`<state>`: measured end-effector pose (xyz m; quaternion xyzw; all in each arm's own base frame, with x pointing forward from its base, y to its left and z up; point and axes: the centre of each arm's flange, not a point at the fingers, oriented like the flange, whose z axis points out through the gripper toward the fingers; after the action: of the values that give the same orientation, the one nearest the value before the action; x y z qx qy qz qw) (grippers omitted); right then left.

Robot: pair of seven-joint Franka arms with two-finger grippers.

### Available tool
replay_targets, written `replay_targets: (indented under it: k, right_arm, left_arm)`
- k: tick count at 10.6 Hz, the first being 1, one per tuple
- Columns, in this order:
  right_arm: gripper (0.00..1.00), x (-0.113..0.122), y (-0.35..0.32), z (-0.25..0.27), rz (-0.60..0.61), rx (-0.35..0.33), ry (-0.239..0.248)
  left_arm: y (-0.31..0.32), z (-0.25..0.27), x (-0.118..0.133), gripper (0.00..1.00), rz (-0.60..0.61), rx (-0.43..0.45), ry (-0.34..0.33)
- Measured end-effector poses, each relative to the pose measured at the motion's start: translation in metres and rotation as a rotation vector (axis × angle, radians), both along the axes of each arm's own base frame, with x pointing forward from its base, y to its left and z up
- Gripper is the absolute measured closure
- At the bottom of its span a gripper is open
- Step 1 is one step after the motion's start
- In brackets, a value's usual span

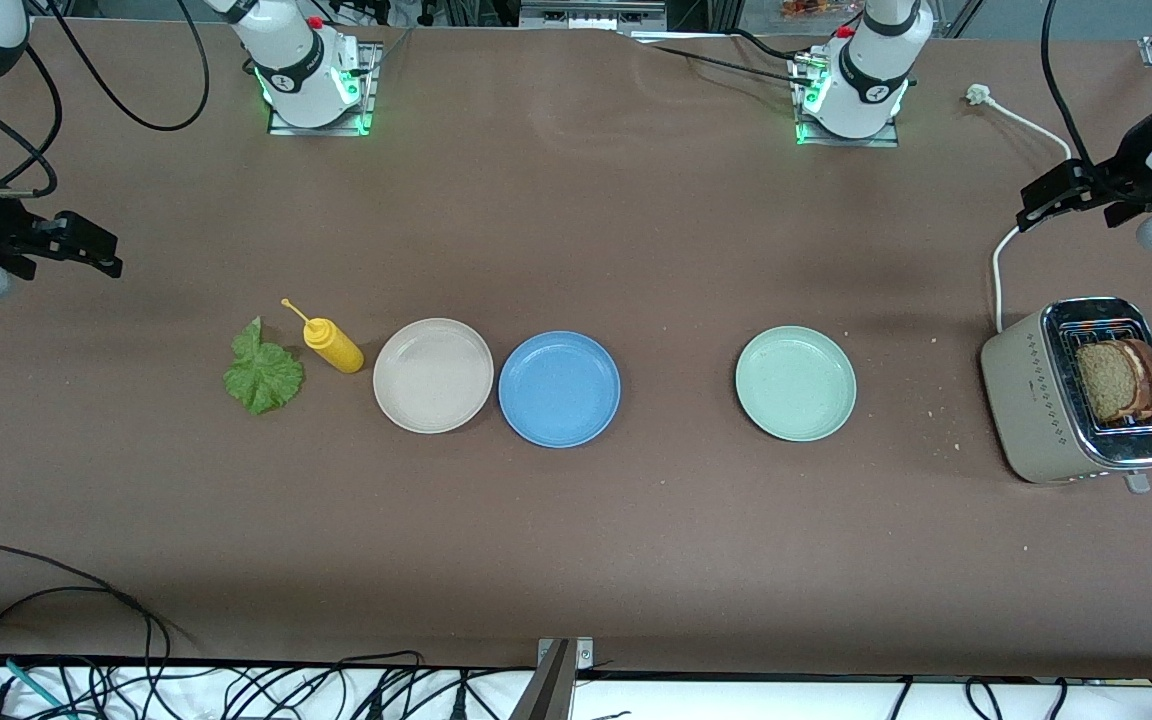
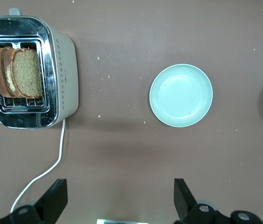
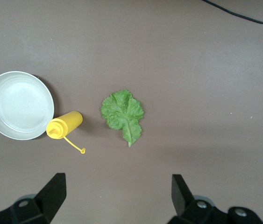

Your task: Make sandwich in blue plate with both arms

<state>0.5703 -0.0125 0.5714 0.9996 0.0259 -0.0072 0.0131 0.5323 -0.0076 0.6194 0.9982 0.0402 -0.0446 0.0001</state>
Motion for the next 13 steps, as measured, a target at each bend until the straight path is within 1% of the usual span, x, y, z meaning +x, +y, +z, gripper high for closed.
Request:
replay_targets:
  k: [8, 13]
  right_arm:
    - [0.00, 0.0008, 0.0000, 0.0056, 0.000, 0.000, -0.019]
    - [0.00, 0.0010, 0.0000, 0.0053, 0.000, 0.000, -0.019]
  left_arm:
    - [0.0000, 0.0004, 0.0024, 0.00, 0.000, 0.000, -0.002]
    - [0.0001, -0.0003, 0.0028, 0.00, 0.000, 0.000, -0.001]
